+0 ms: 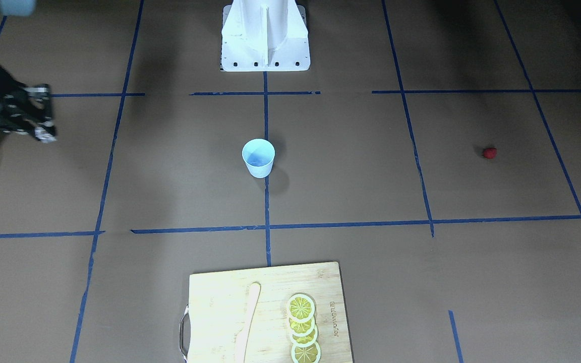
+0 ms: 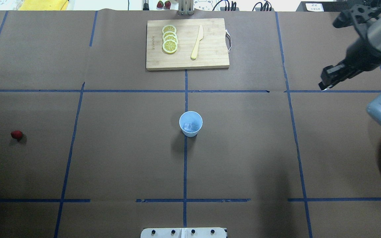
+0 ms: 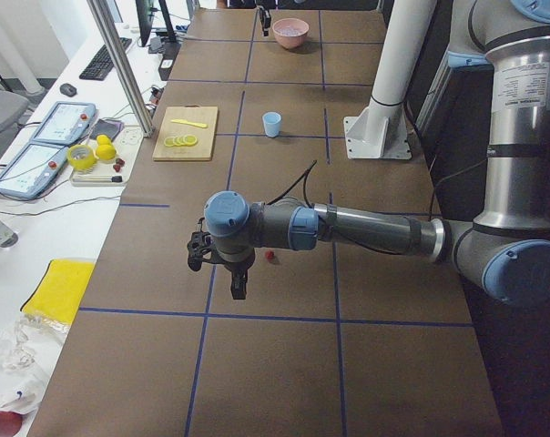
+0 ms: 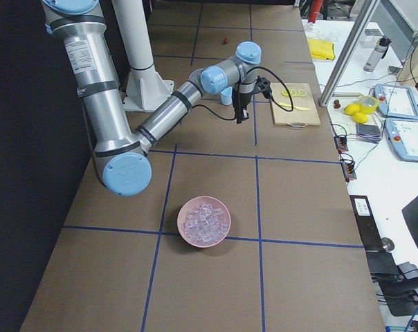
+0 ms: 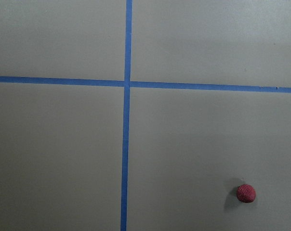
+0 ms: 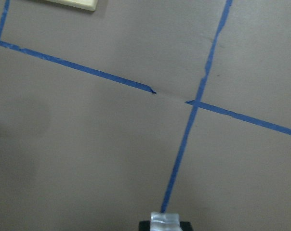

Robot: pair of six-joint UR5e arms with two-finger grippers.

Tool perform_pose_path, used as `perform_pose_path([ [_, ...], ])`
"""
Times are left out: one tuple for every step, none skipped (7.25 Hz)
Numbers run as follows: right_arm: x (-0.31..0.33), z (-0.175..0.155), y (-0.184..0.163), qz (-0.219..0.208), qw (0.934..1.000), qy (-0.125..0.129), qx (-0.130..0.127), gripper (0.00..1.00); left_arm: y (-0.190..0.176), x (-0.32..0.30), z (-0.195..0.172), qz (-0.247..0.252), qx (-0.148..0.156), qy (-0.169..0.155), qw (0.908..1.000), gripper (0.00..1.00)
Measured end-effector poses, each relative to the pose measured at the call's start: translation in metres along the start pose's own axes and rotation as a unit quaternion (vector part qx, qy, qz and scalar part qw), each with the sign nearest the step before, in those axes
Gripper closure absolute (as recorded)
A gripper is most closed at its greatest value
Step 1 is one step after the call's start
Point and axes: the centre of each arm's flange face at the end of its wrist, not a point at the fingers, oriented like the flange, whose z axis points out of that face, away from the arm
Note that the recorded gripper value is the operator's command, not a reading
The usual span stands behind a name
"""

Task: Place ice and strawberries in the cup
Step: 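Carry the ice cube with the right gripper over the blue cup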

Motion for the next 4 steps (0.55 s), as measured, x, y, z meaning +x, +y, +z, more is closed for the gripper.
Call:
perform_pose_path([
  [-0.052,0.016,-0.012,0.032,0.9995,-0.004,-0.005,1.0,0.0,0.0,0.0,0.0,0.0,0.0,1.0,0.0],
  [-0.101,0.034,-0.018,0.055,0.9984,0.001,-0.007,1.0,0.0,0.0,0.0,0.0,0.0,0.0,1.0,0.0],
  [-0.15,0.054,-0.023,0.074,0.9972,0.008,-0.008,1.0,0.0,-0.001,0.001,-0.001,0.0,0.0,1.0,0.0],
  [-0.196,0.074,-0.029,0.089,0.9958,0.018,-0.006,1.0,0.0,-0.001,0.001,-0.001,-0.001,0.0,1.0,0.0],
])
